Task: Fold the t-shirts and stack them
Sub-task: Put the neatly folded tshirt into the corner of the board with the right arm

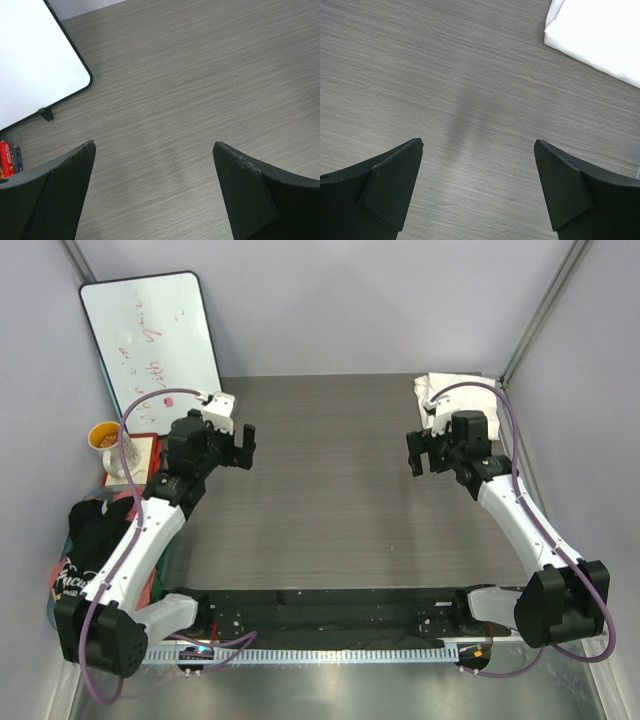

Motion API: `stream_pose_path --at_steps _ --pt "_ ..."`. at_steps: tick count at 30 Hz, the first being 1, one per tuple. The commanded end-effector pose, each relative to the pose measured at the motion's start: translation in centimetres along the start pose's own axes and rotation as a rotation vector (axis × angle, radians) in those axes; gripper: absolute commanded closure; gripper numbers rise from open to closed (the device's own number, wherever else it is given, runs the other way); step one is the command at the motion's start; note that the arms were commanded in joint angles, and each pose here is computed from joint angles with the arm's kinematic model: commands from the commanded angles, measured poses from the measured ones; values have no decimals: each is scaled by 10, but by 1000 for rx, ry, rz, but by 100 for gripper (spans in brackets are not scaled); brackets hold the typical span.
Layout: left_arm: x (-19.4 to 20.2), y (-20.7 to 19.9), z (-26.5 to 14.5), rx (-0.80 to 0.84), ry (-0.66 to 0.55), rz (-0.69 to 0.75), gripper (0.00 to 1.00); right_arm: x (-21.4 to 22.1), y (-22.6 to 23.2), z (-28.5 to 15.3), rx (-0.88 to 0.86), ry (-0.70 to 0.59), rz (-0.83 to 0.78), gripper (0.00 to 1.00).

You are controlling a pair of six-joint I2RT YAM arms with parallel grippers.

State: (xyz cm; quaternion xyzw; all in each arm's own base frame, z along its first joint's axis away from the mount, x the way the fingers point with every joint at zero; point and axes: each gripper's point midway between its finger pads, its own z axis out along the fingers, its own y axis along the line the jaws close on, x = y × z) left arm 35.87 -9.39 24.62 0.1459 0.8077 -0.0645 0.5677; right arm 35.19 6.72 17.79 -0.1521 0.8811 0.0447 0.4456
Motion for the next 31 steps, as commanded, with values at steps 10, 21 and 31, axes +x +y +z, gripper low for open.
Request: stream_pose_path --at_steps 10,21,31 --pt "-5 3 8 -14 -29 17 0 -31 -14 2 71 -92 -27 0" --pt "1 1 18 -5 -11 20 0 -38 -25 7 132 -96 -23 0" --pt "-1 3 24 -12 -6 15 0 -38 -24 8 134 -104 -10 0"
